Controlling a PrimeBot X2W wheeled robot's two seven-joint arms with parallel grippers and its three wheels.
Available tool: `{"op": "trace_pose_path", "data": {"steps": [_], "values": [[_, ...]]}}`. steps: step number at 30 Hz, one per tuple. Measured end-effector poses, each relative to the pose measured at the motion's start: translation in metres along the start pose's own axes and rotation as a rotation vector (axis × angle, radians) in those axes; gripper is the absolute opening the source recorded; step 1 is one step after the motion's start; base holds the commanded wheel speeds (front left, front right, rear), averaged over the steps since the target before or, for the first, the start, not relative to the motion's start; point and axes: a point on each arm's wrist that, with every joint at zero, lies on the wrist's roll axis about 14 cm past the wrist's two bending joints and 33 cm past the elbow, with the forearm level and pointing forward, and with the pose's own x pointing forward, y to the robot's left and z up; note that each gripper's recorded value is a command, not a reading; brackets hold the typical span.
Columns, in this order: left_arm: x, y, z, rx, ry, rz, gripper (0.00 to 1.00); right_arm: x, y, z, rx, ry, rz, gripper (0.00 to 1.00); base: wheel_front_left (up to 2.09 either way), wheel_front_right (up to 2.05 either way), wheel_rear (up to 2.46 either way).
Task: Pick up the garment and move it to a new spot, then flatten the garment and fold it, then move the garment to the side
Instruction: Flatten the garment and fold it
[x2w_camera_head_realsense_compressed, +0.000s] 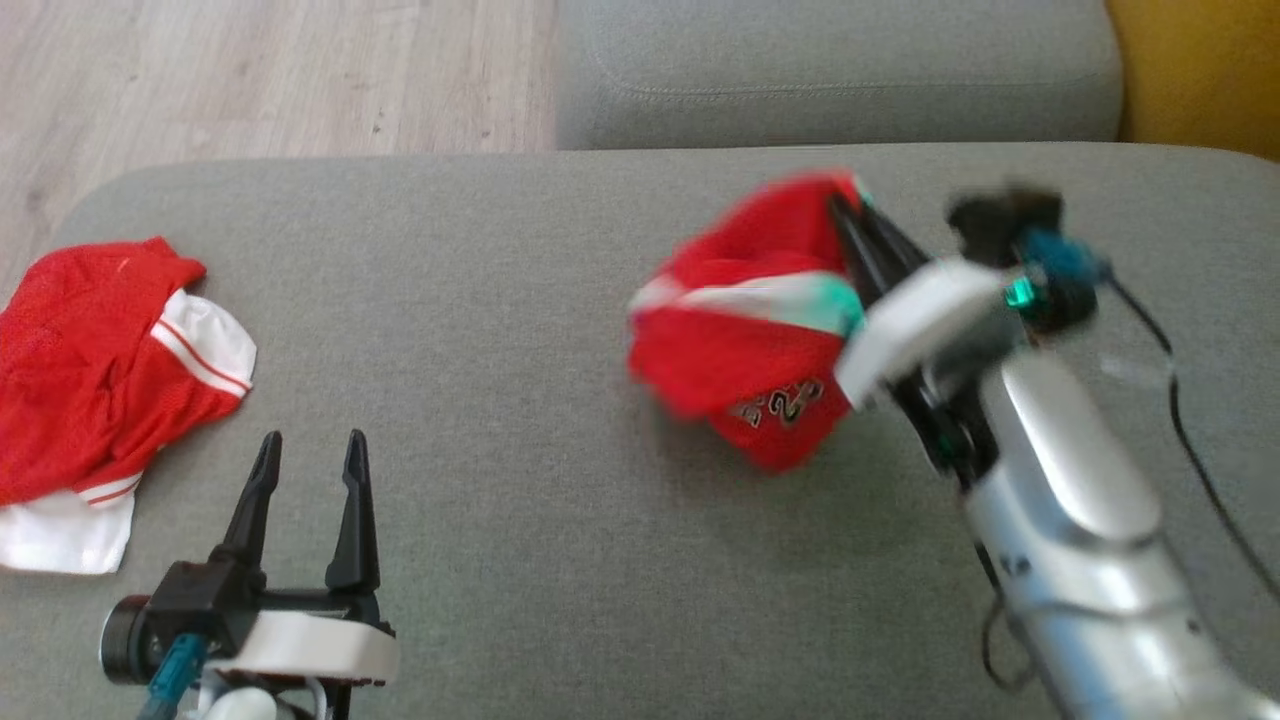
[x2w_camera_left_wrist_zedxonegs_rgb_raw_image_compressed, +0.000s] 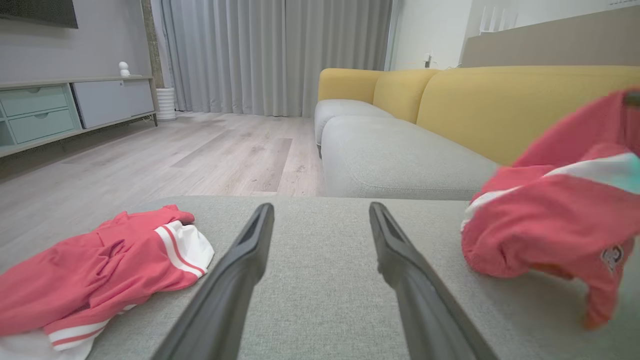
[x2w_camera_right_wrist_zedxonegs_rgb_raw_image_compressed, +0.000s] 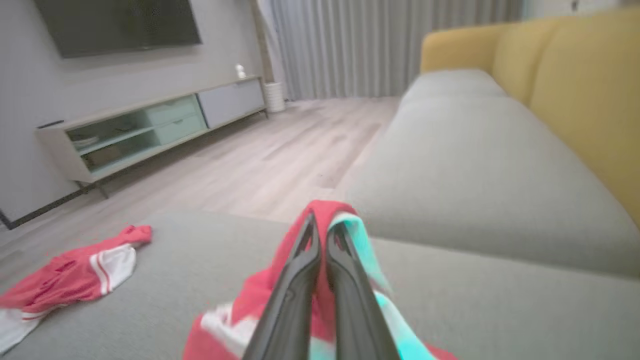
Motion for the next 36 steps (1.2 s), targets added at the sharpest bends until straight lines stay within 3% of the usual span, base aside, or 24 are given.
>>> {"op": "trace_pose_path", "data": {"steps": [6, 11, 17, 23, 29, 36], "values": [[-0.003, 0.001, -0.001, -0.005, 0.002, 0.005, 1.0, 0.015, 0.051, 0.072, -0.134, -0.137, 0.155, 0.0, 0.0, 0.0, 0.0], [-0.009, 0.004, 0.0, -0.005, 0.0, 0.016, 1.0, 0.011, 0.092, 0.127, -0.175, -0.273, 0.285, 0.0, 0.0, 0.0, 0.0], [-0.012, 0.006, 0.002, -0.006, -0.007, 0.023, 1.0, -0.007, 0.092, 0.163, -0.197, -0.373, 0.305, 0.0, 0.0, 0.0, 0.0], [-0.01, 0.007, 0.002, -0.012, -0.008, 0.029, 1.0, -0.014, 0.054, 0.146, -0.189, -0.313, 0.199, 0.0, 0.0, 0.0, 0.0], [-0.007, 0.01, -0.007, -0.014, 0.018, 0.04, 1.0, -0.007, 0.039, 0.121, -0.167, -0.225, 0.158, 0.0, 0.0, 0.0, 0.0], [0.004, 0.012, -0.008, -0.027, 0.016, 0.049, 1.0, 0.037, 0.01, 0.034, -0.061, 0.011, 0.102, 0.0, 0.0, 0.0, 0.0]]}}
